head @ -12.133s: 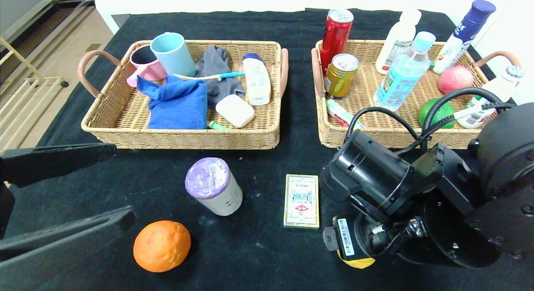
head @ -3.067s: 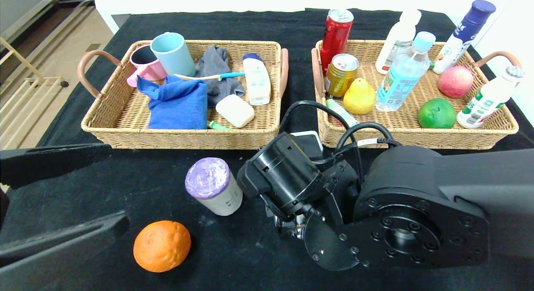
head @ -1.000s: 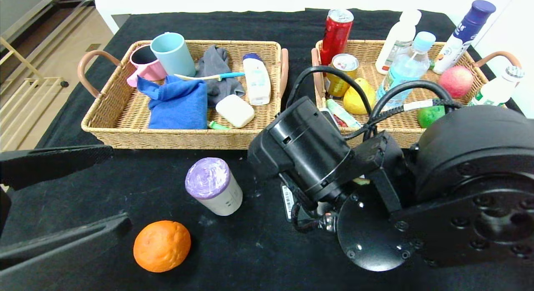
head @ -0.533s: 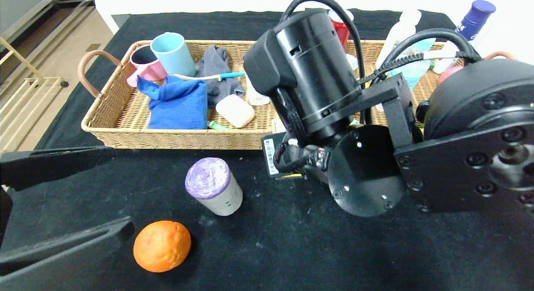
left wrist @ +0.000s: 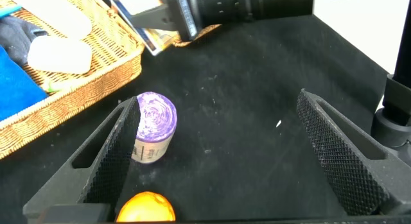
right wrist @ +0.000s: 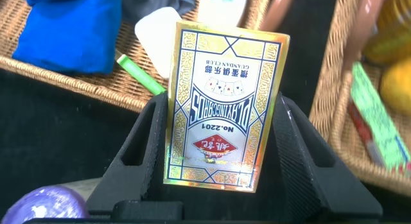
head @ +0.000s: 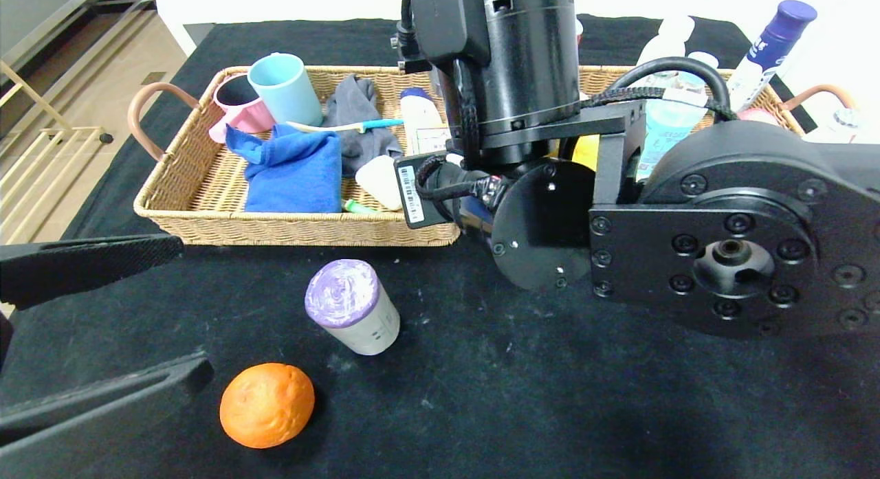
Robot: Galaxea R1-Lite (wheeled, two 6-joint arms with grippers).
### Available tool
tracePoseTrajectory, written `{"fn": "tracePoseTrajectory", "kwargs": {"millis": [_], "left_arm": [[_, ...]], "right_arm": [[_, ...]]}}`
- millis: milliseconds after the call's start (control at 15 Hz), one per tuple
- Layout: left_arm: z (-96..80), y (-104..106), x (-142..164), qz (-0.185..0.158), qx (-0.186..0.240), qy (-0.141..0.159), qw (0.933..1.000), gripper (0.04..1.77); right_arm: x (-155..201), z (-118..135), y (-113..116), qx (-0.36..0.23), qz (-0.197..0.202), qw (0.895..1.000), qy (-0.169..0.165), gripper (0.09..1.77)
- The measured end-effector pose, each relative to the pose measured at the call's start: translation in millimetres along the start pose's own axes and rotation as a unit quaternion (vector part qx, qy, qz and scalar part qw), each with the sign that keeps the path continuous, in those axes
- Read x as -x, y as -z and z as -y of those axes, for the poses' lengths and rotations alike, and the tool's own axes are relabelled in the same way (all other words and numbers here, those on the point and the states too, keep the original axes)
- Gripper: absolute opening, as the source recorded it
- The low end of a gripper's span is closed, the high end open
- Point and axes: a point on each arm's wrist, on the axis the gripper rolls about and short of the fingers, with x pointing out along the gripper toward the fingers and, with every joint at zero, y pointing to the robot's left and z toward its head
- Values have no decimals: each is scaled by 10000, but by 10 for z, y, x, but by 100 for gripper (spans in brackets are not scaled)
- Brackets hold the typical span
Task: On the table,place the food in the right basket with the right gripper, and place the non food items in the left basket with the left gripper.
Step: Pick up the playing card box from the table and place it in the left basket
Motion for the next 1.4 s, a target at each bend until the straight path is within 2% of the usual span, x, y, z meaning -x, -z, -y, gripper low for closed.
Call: {"fn": "tracePoseTrajectory", "kwargs": {"millis": [267,733,1400], "left_arm": [[-3,2,-4,-8,-2,-5,10000,176],[-2,-7,2,11,-27,-22,10000,176],[-4,0,-3,-6,-57,-22,10000,176]], "right_arm": [[-180,45,-26,234,413,9989,30,107],[-379,-74,37,325,938,9950,92,107],[-592,-111,91,581,1325,9892,220,107]]}}
